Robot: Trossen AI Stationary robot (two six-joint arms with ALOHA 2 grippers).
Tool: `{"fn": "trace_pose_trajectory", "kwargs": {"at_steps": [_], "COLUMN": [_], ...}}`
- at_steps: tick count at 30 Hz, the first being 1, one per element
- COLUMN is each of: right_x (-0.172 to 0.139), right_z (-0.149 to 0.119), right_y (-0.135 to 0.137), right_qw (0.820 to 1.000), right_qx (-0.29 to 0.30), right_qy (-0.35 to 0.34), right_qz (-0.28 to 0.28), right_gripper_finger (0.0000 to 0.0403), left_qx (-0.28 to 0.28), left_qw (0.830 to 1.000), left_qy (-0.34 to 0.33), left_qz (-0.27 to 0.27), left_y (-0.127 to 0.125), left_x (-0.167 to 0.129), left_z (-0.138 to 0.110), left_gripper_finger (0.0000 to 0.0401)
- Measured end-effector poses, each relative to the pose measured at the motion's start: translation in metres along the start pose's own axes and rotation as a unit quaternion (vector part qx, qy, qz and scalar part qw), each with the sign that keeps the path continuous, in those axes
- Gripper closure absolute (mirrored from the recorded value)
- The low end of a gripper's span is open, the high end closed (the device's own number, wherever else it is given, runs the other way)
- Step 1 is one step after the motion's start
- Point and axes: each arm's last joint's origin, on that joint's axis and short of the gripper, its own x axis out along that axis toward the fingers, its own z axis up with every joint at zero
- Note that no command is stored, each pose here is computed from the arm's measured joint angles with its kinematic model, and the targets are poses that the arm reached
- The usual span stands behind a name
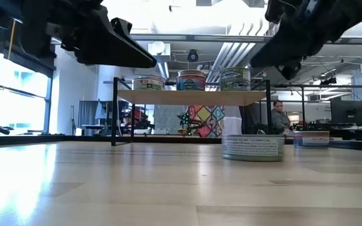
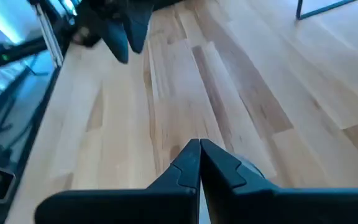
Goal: Stack canned seafood by type on shelf
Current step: Stack the green white tuna can on top of the other green white tuna can on the shelf
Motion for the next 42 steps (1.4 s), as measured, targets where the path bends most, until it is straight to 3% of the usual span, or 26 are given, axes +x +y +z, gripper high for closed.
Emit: {"fn": "trace_pose_trajectory", "kwargs": {"at_steps": [5, 11, 15, 19, 23, 30, 33, 36, 39, 42], "right_x": [0.009, 0.034, 0.046, 0.059, 0.073, 0.102, 0.114, 0.123, 0.128, 0.131], "right_z": [-0.025, -0.059, -0.075, -0.078, -0.073, -0.054, -0.050, -0.050, -0.047, -0.047], "right_y": [0.007, 0.010, 0.005, -0.002, -0.006, -0.004, 0.002, 0.008, 0.014, 0.018], "right_qw": [0.997, 0.986, 0.980, 0.982, 0.989, 0.997, 0.995, 0.993, 0.992, 0.990], "right_qx": [-0.024, -0.044, -0.028, -0.008, -0.023, -0.066, -0.095, -0.106, -0.114, -0.120], "right_qy": [0.068, 0.158, 0.194, 0.175, 0.137, 0.034, 0.025, 0.039, 0.051, 0.066], "right_qz": [-0.020, -0.016, -0.045, -0.069, -0.052, -0.036, -0.026, -0.029, -0.029, -0.031], "right_gripper_finger": [0.0402, 0.0402, 0.0402, 0.0402, 0.0402, 0.0402, 0.0402, 0.0402, 0.0402, 0.0402], "left_qx": [-0.021, -0.030, -0.097, -0.128, -0.122, -0.104, -0.093, -0.096, -0.129, -0.181], "left_qw": [0.999, 0.999, 0.995, 0.991, 0.991, 0.990, 0.994, 0.993, 0.975, 0.953], "left_qy": [0.000, -0.006, 0.007, 0.020, 0.013, -0.046, -0.010, 0.061, 0.130, 0.173], "left_qz": [-0.033, -0.010, 0.012, 0.016, -0.048, -0.085, -0.052, 0.037, 0.128, 0.170], "left_y": [-0.001, 0.005, 0.016, 0.022, 0.020, 0.002, -0.002, 0.004, 0.017, 0.032], "left_x": [0.004, 0.031, 0.056, 0.075, 0.089, 0.068, 0.060, 0.050, 0.039, 0.037], "left_z": [-0.003, -0.018, -0.042, -0.056, -0.053, -0.007, -0.004, -0.008, -0.017, -0.031], "left_gripper_finger": [0.0314, 0.0314, 0.0314, 0.0314, 0.0314, 0.0314, 0.0314, 0.0314, 0.0314, 0.0320]}}
